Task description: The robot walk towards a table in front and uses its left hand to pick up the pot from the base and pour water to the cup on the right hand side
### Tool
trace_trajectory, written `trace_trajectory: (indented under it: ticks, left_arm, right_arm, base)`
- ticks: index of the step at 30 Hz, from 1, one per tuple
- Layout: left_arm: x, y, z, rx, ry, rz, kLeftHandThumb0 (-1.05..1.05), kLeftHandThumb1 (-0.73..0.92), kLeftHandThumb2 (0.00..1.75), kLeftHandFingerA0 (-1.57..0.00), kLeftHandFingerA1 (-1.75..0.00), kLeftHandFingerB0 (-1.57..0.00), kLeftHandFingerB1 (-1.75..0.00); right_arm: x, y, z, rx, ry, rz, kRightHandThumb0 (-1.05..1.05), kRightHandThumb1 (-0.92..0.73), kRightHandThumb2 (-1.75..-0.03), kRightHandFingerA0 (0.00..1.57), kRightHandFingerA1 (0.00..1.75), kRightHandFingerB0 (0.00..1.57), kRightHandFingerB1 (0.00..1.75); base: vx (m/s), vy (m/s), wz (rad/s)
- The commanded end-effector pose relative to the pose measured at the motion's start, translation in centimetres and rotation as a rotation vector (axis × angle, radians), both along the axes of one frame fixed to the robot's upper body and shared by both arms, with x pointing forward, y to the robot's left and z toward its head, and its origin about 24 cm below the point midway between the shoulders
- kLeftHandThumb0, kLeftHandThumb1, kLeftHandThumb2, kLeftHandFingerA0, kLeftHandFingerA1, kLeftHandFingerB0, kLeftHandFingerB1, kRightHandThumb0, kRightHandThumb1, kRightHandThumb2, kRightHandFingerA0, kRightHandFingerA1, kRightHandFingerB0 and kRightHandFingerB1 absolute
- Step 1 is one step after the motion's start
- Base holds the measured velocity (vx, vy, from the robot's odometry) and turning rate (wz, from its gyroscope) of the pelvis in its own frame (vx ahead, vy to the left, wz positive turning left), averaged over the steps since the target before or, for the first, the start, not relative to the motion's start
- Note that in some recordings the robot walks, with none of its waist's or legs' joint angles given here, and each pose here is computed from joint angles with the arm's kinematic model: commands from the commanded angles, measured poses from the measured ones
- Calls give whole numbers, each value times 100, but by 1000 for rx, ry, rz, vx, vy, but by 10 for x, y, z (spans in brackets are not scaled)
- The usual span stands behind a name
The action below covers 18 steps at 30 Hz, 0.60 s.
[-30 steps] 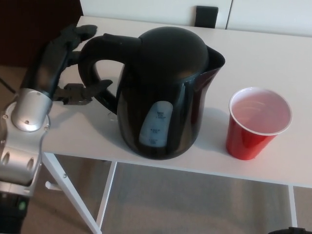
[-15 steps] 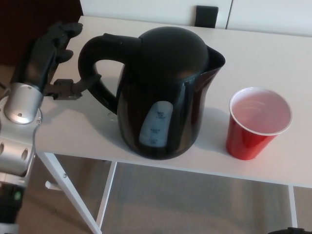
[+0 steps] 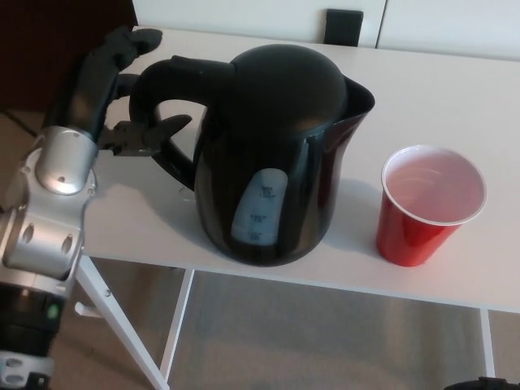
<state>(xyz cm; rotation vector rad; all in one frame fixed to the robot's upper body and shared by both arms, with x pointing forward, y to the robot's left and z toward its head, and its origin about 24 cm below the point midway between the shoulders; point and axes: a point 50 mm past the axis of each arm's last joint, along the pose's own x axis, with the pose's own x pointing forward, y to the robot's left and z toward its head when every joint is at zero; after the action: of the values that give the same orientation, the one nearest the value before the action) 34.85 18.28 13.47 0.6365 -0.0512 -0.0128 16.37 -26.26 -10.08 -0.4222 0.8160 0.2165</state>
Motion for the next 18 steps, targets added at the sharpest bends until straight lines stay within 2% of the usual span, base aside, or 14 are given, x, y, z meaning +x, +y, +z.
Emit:
trace_trajectory:
  ticks: [1, 10, 11, 14, 15, 16, 17, 18]
  left_arm:
    - [7, -9, 6, 36, -46, -2, -50, 41, 66, -40, -46, -29, -40]
    - [17, -25, 4, 25, -36, -36, -54, 41, 69, -41, -47, -30, -41]
    - [19, -30, 1, 48, -34, -30, -44, 49, 55, -49, -40, -36, -33]
    - [21, -33, 0, 50, -32, -31, -42, 50, 55, -52, -40, -37, -33]
    - [27, -36, -4, 62, 11, -41, -27, 74, 62, -100, -53, -38, -34]
    - [31, -37, -6, 72, 45, -49, -25, 79, 65, -118, -61, -41, -35]
    - [33, -36, -5, 76, 63, -53, -25, 79, 65, -118, -61, -41, -35]
    - [37, -36, -6, 60, 86, -57, -13, 75, 62, -108, -83, -58, -40]
  right_arm:
    - [1, -4, 4, -7, -7, -3, -35, -64, -58, 69, 51, 50, 45]
    - [7, -3, 7, -28, -13, 23, -34, -64, -58, 70, 50, 49, 44]
    - [7, -2, 7, -28, -21, 26, -34, -64, -58, 71, 52, 48, 44]
    - [7, -2, 7, -28, -17, 24, -33, -64, -58, 72, 53, 48, 44]
    - [6, -1, 6, -25, -15, 19, -34, -63, -58, 72, 53, 49, 44]
    - [5, -1, 6, -24, -15, 20, -35, -64, -59, 71, 52, 49, 44]
    - [6, 0, 6, -25, -16, 23, -35, -64, -59, 71, 52, 49, 44]
    - [6, 0, 6, -25, -19, 25, -35, -64, -59, 72, 53, 50, 45]
  base:
    - [0, 0, 0]
    - [0, 0, 0]
    - [0, 0, 0]
    - [0, 0, 0]
    - [0, 0, 0]
    - [0, 0, 0]
    - [0, 0, 0]
    - [0, 0, 0]
